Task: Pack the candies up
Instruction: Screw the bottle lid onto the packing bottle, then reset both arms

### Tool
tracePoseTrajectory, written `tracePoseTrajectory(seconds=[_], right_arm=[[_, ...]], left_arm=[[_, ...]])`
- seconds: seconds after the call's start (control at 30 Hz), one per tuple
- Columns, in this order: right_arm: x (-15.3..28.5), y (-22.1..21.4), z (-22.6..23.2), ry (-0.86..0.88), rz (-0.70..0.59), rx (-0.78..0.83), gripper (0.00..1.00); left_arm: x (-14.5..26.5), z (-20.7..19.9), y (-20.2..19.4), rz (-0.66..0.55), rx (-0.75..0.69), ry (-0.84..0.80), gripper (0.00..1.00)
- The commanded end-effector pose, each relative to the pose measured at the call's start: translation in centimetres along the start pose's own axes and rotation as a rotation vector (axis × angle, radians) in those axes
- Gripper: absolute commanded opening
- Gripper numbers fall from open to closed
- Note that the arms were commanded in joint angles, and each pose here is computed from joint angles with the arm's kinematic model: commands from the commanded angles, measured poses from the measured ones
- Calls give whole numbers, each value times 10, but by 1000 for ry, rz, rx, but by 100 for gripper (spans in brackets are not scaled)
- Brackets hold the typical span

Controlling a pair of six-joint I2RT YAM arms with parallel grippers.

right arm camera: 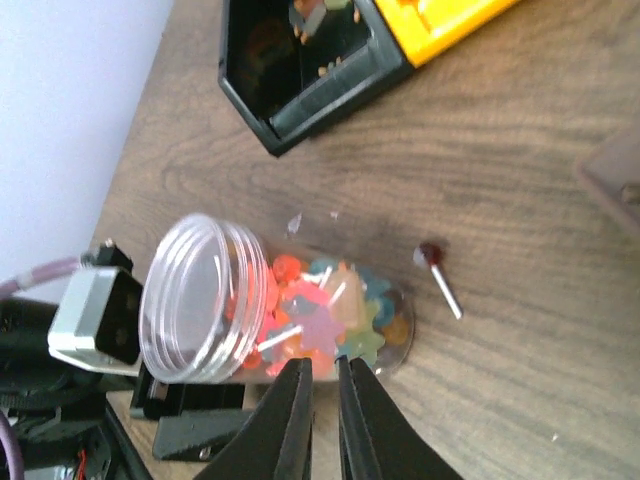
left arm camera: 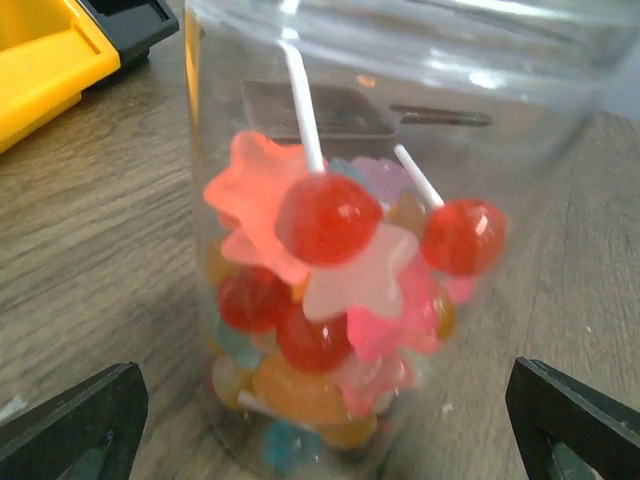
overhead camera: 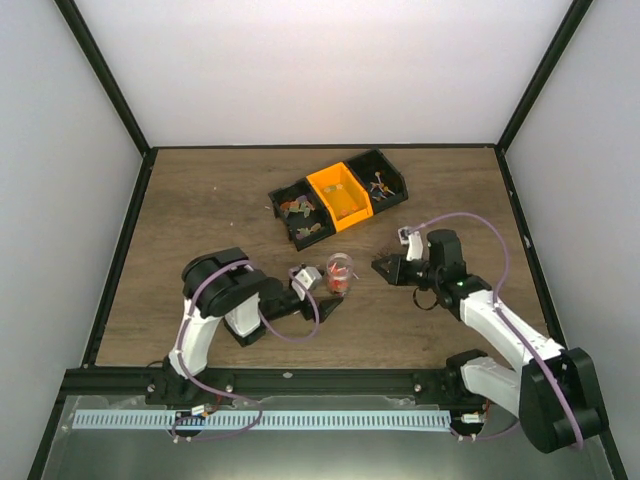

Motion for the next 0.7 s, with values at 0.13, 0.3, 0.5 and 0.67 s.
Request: tracePoseTrajectory(seconds=[0.13, 0.3, 0.5, 0.67], right_arm=[[25, 70, 1, -123, -305, 35, 10], [77, 115, -31, -457, -733, 103, 30], [93, 116, -63, -622, -960, 363, 57], [80, 121, -81, -585, -936, 439, 62]], left_arm=[[22, -6, 37, -84, -30, 23, 100], [38, -7, 63, -115, -15, 40, 100], [46, -1, 100, -101, -5, 90, 100], [61, 39, 131, -33, -33, 332, 100]])
Point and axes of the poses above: each gripper's point midway between its finger pads, its own x axis back along the fingers, its own z axis along the line the jaws close on, y = z × x, the point moved 3 cm from there along x, back along the fingers, and after that the axes turned 9 degrees about -x, right-handed, at the moved point
